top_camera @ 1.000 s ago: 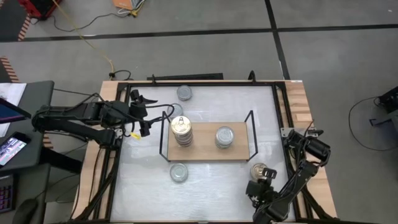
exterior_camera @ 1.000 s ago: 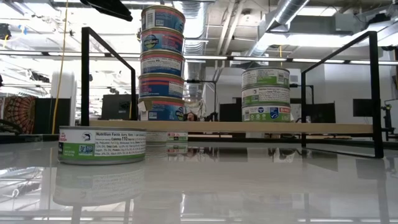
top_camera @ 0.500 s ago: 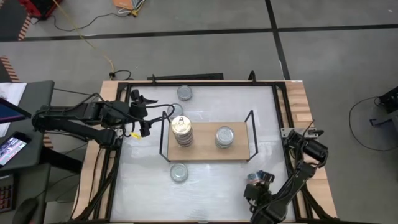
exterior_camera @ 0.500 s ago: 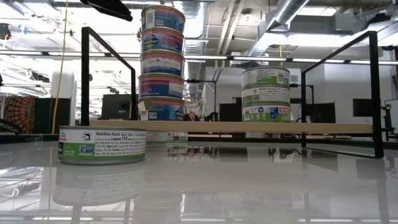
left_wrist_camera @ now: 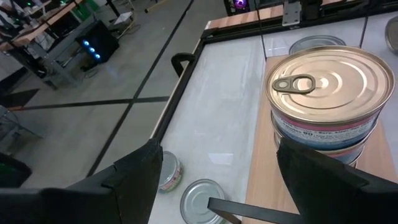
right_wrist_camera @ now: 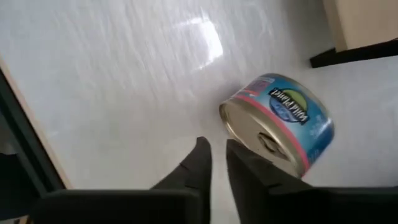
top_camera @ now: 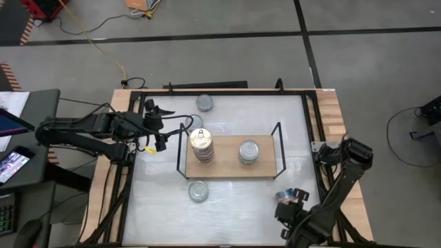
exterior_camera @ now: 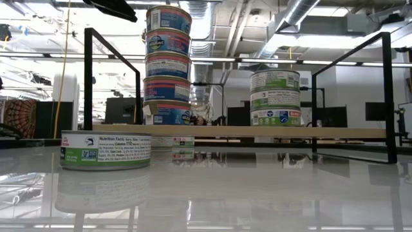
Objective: Stack canned seafood by type on shelf
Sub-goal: Stack the blue tuna can on top of the blue tuna can on the shelf
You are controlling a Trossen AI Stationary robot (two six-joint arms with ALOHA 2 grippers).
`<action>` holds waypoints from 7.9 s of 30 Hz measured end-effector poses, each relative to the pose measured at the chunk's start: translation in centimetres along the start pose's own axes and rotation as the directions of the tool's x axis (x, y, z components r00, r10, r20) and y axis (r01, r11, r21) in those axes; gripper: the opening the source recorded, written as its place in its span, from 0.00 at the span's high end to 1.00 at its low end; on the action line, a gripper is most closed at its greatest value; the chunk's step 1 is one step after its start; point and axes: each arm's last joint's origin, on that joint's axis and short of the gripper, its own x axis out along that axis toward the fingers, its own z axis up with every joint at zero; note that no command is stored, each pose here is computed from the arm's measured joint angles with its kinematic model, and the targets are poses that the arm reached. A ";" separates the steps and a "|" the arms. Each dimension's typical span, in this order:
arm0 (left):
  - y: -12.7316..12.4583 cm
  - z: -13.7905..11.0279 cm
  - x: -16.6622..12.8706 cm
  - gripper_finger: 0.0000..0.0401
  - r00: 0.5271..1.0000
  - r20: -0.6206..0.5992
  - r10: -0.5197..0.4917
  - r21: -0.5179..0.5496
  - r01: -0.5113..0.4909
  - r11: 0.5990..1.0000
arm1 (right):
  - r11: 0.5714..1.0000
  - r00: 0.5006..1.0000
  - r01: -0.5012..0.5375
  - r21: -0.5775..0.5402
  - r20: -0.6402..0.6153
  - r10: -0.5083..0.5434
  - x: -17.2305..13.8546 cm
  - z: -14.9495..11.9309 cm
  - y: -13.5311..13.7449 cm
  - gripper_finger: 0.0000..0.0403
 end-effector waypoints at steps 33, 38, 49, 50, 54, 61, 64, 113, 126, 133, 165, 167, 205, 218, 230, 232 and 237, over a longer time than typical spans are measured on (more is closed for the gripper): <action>-0.2 -0.4 0.0 0.25 0.998 -0.037 -0.044 0.008 0.044 0.999 | 0.968 0.967 -0.065 -0.243 -0.256 0.001 1.6 6.9 -4.2 0.11; -0.2 -0.5 0.0 0.25 0.997 -0.039 -0.061 0.018 0.062 0.998 | 0.939 0.940 -0.159 -0.306 -0.338 0.050 2.1 8.1 -5.0 0.11; -0.4 -0.7 0.0 0.25 0.994 -0.058 -0.092 0.025 0.094 0.995 | 0.772 0.917 -0.282 -0.569 -0.397 0.043 2.7 8.1 -5.2 0.11; -0.4 -0.7 0.0 0.25 0.994 -0.060 -0.092 0.026 0.094 0.995 | 0.765 0.916 -0.282 -0.579 -0.401 0.035 3.0 7.8 -5.2 0.12; -0.4 -0.8 0.0 0.25 0.993 -0.068 -0.093 0.026 0.095 0.995 | 0.721 0.908 -0.289 -0.629 -0.418 -0.001 3.6 7.0 -5.3 0.14; -0.4 -0.8 0.0 0.25 0.993 -0.069 -0.092 0.021 0.093 0.995 | 0.656 0.895 -0.299 -0.693 -0.441 -0.058 4.8 5.6 -5.4 0.18; -0.4 -0.8 0.0 0.25 0.993 -0.070 -0.091 0.015 0.092 0.996 | 0.624 0.891 -0.296 -0.724 -0.444 -0.092 5.2 4.9 -5.5 0.19; -0.6 -1.4 -0.1 0.25 0.981 -0.124 -0.148 -0.038 0.144 0.989 | 0.969 0.920 0.051 0.241 -0.388 0.049 -0.9 2.0 -7.1 0.32; -0.6 -1.4 -0.1 0.25 0.977 -0.120 -0.174 -0.072 0.166 0.983 | 0.924 0.969 -0.002 0.383 -0.227 0.096 1.6 -2.6 -9.7 0.31; -0.6 -1.4 -0.1 0.25 0.977 -0.121 -0.174 -0.072 0.166 0.984 | 0.942 0.965 -0.009 0.336 -0.244 0.097 2.1 -1.9 -10.0 0.31; -0.8 -2.0 -0.3 0.25 0.957 -0.179 -0.228 -0.104 0.212 0.972 | 0.927 0.881 -0.112 0.359 -0.396 0.260 4.9 -3.0 -9.1 0.08; -0.8 -2.0 -0.3 0.25 0.957 -0.178 -0.228 -0.104 0.212 0.972 | 0.925 0.879 -0.115 0.361 -0.396 0.264 5.3 -3.2 -9.1 0.09; -0.5 -0.3 0.0 0.25 0.986 -0.015 -0.165 -0.010 0.165 0.986 | 0.591 0.694 -0.702 0.398 0.196 0.693 -3.8 0.7 -13.6 0.48; -1.1 0.0 -0.3 0.25 0.973 0.025 -0.229 0.063 0.227 0.972 | 0.492 0.497 -0.853 0.173 0.555 0.667 -4.1 8.7 -16.7 0.48; -3.0 0.5 -1.8 0.25 0.996 0.061 -0.068 0.278 0.048 0.959 | 0.451 0.360 -0.885 0.114 0.781 0.510 -1.9 18.5 -22.8 0.47; -3.5 0.5 -2.0 0.25 0.997 0.066 -0.033 0.343 0.008 0.939 | 0.420 0.371 -0.894 0.153 0.781 0.503 -1.6 20.3 -23.5 0.47; -4.3 0.9 -2.4 0.25 0.989 0.091 0.113 0.527 -0.144 0.837 | 0.385 0.348 -0.912 0.142 0.763 0.545 -1.7 24.4 -24.0 0.47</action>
